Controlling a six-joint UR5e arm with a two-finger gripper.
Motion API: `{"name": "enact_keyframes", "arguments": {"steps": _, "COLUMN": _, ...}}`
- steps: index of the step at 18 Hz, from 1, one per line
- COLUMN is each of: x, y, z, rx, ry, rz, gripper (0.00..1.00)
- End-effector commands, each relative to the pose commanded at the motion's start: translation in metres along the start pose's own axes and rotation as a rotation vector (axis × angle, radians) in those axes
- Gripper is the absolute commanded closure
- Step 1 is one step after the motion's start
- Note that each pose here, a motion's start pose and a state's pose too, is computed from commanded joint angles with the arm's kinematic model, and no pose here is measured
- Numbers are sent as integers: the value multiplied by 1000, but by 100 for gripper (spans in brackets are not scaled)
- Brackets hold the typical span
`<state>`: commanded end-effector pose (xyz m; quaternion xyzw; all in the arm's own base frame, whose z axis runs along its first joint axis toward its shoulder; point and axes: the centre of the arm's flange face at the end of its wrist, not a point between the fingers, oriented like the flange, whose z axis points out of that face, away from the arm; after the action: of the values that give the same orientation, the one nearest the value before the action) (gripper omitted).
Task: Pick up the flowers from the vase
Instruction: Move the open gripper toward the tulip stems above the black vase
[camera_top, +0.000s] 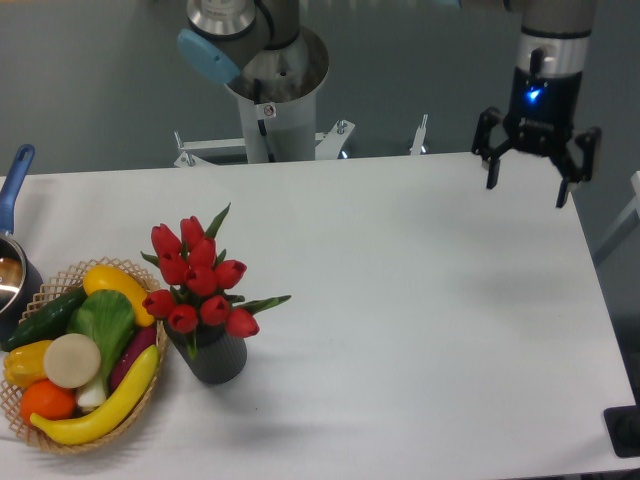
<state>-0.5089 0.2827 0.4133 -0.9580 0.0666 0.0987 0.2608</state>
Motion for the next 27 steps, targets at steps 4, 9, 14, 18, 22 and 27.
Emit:
{"name": "enact_keyframes", "arguments": {"steps": 4, "x": 20, "y": 7, "z": 20, "rx": 117, "ry": 43, "rz": -28, "gripper": 0}}
{"name": "enact_keyframes", "arguments": {"steps": 9, "x": 55, "y": -19, "z": 39, "rx": 275, "ry": 125, "rz": -83, "gripper": 0}}
{"name": "enact_keyframes", "arguments": {"steps": 14, "x": 83, "y": -63, "z": 73, "rx": 353, "ry": 232, "rz": -46, "gripper": 0}}
{"name": "enact_keyframes", "arguments": {"steps": 18, "x": 100, "y": -94, "z": 90, "rx": 402, "ry": 262, "rz": 23, "gripper": 0}}
{"name": "enact_keyframes", "arguments": {"steps": 22, "x": 128, "y": -119, "z": 104, "rx": 430, "ry": 319, "rz": 70, "gripper": 0}}
{"name": "enact_keyframes", "arguments": {"steps": 27, "x": 155, "y": -139, "z": 112, "rx": 441, "ry": 364, "rz": 107, "gripper": 0}}
